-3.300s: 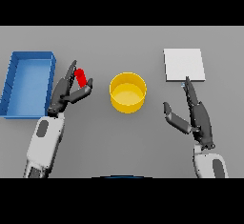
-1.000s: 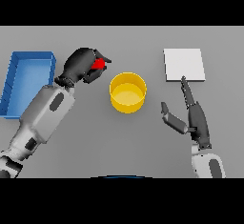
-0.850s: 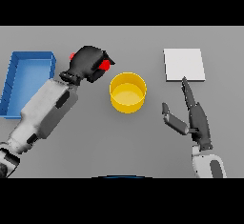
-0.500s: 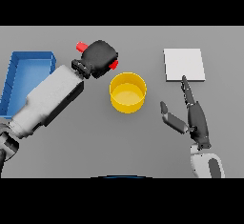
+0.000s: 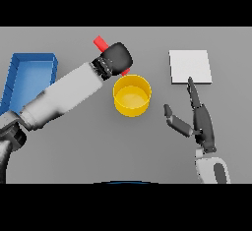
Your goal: Pick up the red beaker and tilt it to pour out 1 green nut into yellow bowl. Pick up the yellow bowl and place it on the metallic measuring scale.
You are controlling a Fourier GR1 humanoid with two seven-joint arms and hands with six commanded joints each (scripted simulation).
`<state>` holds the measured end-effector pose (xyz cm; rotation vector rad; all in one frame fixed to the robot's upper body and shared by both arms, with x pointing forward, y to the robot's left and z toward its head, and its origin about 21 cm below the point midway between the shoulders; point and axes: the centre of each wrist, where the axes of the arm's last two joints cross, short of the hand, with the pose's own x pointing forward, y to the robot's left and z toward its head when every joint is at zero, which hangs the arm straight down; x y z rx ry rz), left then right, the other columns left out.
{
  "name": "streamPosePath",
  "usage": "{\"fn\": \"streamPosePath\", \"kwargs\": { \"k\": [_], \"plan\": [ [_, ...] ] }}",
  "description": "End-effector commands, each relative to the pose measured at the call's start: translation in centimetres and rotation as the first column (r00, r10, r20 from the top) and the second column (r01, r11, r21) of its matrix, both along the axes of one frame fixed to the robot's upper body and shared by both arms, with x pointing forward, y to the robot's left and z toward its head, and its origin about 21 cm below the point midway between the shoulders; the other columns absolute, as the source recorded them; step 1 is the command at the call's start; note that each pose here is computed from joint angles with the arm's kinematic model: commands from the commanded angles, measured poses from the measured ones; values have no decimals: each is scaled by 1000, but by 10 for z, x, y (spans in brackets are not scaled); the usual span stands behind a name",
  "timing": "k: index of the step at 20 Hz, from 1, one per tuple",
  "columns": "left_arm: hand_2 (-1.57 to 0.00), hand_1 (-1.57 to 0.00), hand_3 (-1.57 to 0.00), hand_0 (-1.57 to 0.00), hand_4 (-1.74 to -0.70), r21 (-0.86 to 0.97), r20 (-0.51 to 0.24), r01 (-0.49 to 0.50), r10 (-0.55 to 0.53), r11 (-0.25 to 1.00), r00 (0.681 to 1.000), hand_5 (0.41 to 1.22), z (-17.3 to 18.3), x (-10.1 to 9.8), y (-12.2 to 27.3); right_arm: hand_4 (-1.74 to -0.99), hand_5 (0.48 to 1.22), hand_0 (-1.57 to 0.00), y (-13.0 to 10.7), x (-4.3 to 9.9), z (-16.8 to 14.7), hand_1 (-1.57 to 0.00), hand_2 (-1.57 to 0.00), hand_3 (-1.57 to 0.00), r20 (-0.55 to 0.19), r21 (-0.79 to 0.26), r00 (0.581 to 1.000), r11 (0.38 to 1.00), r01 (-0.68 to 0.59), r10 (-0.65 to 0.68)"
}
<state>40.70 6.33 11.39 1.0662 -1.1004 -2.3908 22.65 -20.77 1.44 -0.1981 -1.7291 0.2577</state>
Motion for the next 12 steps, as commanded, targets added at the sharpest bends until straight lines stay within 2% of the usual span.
{"fn": "streamPosePath", "kwargs": {
  "k": [1,4,7,11,12],
  "plan": [
    [-1571,-1571,-1571,-1571,-1730,39,20,17,-18,999,1000,1220,0,1,-2,-1188,647,1,0,1,-1,1,1,1,-4,-17,1000,1000,3,-3],
    [-1571,-1571,-1571,-1571,-1735,120,59,85,-93,989,994,1220,-1,0,-7,-1180,630,1,-1,0,-4,1,1,1,-18,2,1000,1000,9,-9],
    [-1571,-1571,-1571,-1571,-1735,243,109,154,-185,958,977,1221,-2,0,-14,-1167,626,1,1,0,-1,1,1,1,-2,-2,1000,1000,8,-8],
    [-1571,-1571,-1571,-1571,-1734,370,151,183,-253,911,956,1221,-5,-1,-26,-1153,627,1,-2,-3,-5,1,1,1,-8,-25,1000,999,21,-21],
    [-1571,-1571,-1571,-1571,-1733,386,161,191,-270,902,949,1221,-2,0,-29,-1157,629,1,-3,0,-6,1,1,1,-14,-28,1000,999,26,-26]
  ]
}}
